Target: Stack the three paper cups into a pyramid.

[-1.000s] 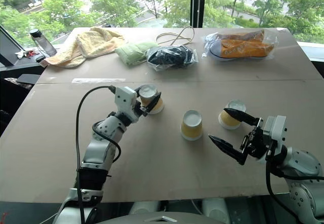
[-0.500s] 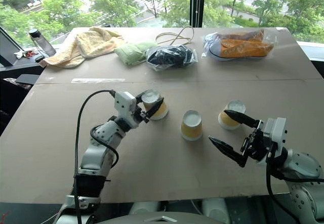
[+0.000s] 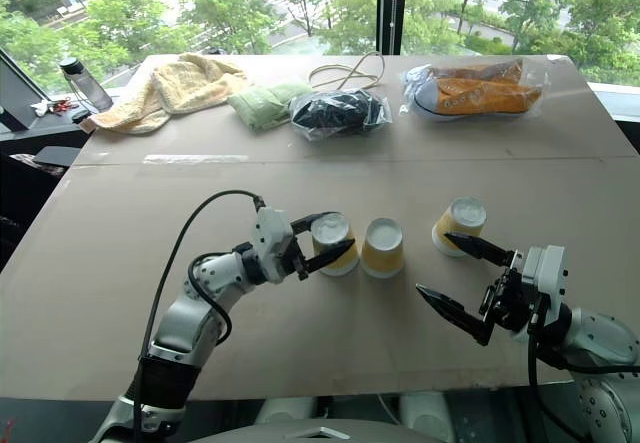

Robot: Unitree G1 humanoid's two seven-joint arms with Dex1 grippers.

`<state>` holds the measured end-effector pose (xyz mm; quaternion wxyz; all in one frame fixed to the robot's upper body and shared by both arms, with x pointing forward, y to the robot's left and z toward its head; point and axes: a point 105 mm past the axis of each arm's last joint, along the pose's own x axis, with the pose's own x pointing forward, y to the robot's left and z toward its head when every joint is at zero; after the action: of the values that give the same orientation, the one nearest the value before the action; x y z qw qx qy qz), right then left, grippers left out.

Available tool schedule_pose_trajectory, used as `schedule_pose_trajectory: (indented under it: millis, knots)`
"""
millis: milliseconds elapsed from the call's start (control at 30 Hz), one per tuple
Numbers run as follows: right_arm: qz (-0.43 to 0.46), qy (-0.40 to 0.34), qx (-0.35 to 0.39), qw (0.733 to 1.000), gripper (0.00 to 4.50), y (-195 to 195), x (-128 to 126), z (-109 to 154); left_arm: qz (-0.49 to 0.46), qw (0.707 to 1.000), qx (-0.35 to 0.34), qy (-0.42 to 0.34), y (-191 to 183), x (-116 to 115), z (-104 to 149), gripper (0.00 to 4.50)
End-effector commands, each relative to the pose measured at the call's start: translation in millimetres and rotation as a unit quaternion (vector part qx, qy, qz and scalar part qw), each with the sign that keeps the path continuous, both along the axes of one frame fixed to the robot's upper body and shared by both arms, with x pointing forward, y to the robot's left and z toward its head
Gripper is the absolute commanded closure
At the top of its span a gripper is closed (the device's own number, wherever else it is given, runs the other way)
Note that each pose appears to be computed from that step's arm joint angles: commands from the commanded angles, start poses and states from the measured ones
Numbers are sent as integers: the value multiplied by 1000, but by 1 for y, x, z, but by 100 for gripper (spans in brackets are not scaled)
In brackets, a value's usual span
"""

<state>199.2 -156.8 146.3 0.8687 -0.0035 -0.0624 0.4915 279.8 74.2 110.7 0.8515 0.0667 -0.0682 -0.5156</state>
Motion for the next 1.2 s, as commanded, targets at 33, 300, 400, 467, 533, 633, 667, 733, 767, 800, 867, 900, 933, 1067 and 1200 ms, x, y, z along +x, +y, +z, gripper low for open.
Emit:
schedule_pose_trajectory:
  millis: [33, 300, 400, 467, 533, 633, 667, 733, 767, 800, 867, 900, 933, 1067, 1200]
  knots:
    - [-8, -26, -7, 1000, 0, -4, -1, 9, -13, 1000, -5, -10, -5, -2, 8, 211]
    - [-8, -29, -6, 1000, 0, -2, 1, 10, -25, 1000, -11, 0, -9, -6, 8, 27]
    - [-8, -30, -5, 1000, 0, -2, 2, 11, -36, 999, -12, -12, -10, -9, 12, 4]
    - [-7, -30, -4, 1000, 0, -1, 2, 12, -45, 999, -17, -22, -9, -12, 18, 4]
    - [-6, -30, -4, 1000, 0, 0, 2, 12, -50, 998, -22, -31, -8, -15, 24, 4]
    - [-8, -30, -4, 999, 0, -1, 2, 12, -50, 997, -36, -53, -4, -18, 39, 4]
    - [-11, -33, -4, 999, 0, -2, 3, 12, -48, 996, -49, -60, -2, -19, 48, 4]
    - [-17, -38, 0, 999, 0, -4, 4, 13, -46, 994, -75, -68, 3, -22, 62, 4]
    - [-21, -40, 2, 999, 0, -4, 5, 14, -50, 993, -79, -70, 4, -24, 66, 4]
    - [-29, -45, 3, 999, 0, -5, 7, 14, -56, 993, -80, -71, 6, -27, 70, 4]
    - [-68, -54, 13, 996, 0, -14, 15, 16, -75, 992, -84, -61, 8, -34, 80, 4]
    - [-95, -58, 10, 994, 0, -19, 21, 16, -93, 992, -76, -45, 9, -39, 82, 4]
    - [-112, -60, 7, 992, 0, -23, 25, 15, -105, 991, -70, -32, 10, -43, 82, 4]
    - [-169, -58, -6, 984, 0, -36, 37, 11, -135, 991, -12, 0, 18, -50, 81, 4]
    - [-233, -32, -14, 972, 0, -52, 50, 1, -145, 985, 92, 20, 37, -48, 90, 4]
